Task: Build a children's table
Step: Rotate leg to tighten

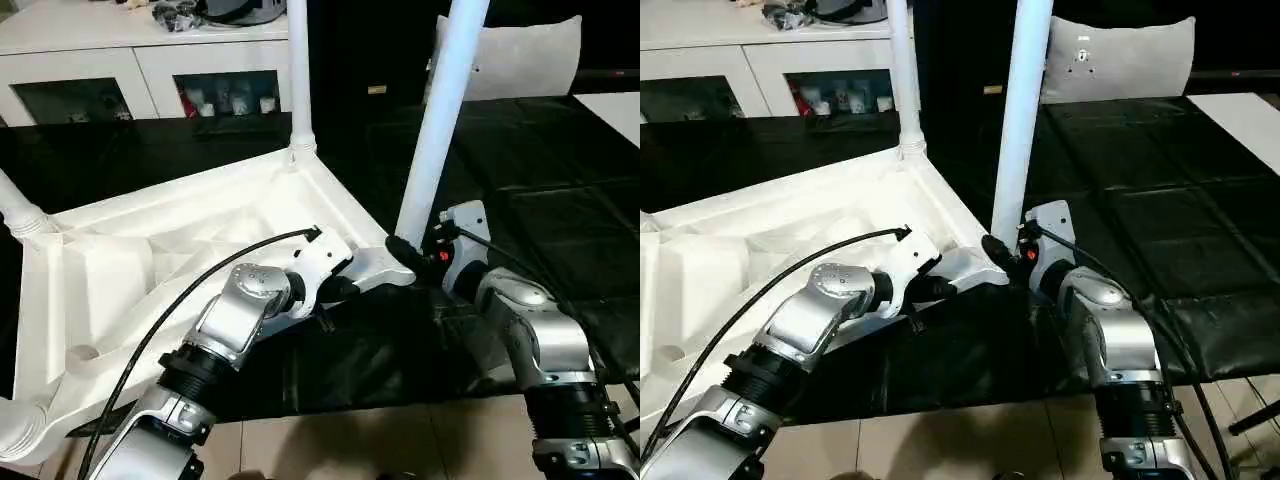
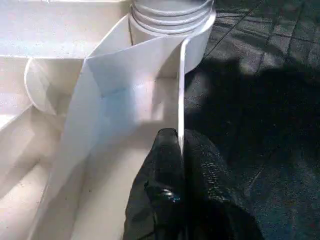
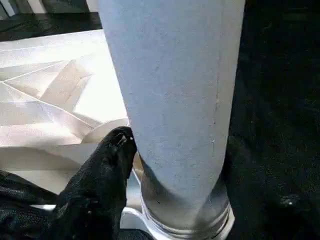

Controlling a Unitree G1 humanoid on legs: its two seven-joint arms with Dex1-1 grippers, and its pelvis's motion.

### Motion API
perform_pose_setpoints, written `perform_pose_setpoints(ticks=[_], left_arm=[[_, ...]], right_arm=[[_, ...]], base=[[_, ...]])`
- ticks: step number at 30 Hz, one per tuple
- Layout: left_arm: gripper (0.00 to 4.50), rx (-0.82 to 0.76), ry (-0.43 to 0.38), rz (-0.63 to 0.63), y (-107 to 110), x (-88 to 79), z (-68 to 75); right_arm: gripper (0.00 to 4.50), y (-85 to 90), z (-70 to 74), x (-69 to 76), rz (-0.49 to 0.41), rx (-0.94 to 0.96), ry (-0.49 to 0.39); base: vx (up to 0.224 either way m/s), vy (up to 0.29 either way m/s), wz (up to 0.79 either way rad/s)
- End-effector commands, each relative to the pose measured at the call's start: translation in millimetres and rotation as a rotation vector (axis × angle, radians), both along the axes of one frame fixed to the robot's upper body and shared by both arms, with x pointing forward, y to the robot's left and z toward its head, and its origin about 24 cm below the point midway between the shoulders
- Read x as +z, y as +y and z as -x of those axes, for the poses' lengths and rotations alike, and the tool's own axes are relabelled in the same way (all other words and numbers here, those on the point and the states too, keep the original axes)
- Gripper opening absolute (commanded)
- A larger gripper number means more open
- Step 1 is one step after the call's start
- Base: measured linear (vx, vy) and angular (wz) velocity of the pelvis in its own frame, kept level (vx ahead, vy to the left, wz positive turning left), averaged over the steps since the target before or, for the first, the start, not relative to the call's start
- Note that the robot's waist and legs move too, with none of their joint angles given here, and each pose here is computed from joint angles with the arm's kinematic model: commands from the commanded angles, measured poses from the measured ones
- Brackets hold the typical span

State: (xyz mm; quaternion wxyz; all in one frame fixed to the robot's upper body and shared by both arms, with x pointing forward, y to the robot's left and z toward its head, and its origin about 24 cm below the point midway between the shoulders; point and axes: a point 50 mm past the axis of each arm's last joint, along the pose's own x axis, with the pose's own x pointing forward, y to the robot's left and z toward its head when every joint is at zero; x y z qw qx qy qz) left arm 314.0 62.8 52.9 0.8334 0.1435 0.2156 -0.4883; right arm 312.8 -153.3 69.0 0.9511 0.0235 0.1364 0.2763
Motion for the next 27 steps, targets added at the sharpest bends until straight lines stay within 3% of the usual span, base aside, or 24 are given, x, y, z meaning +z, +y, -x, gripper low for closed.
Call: perform_pose_setpoints(ticks=[1, 8, 12, 19, 27], left_arm=[[0.0, -0.043, -0.091, 0.033, -10, 16.7, -2.7], [0.0, -0.183, -0.125, -0.043, 13, 12.0, 1.0], [0.0, -0.324, -0.134, -0.039, 26, 14.8, 6.8], [0.0, -0.518, -0.087, -0.083, 43, 15.5, 16.9], [0.0, -0.657, -0.037, -0.107, 52, 18.0, 24.6]], right_arm=[[3.2, 26.2, 8.3, -5.7, -0.062, 0.155, 0.026], [4.01, 0.0, 13.4, 1.6, -0.01, 0.304, -0.004], [4.23, -20.4, 17.4, 7.9, 0.091, 0.428, 0.011], [4.23, -26.0, 30.0, 14.6, 0.124, 0.664, 0.031], [3.52, -24.2, 37.1, 14.0, 0.074, 0.778, 0.062]], base=[[0.0, 0.0, 0.0], [0.0, 0.0, 0.0], [0.0, 0.0, 0.0], [0.0, 0.0, 0.0], [0.0, 0.0, 0.0]])
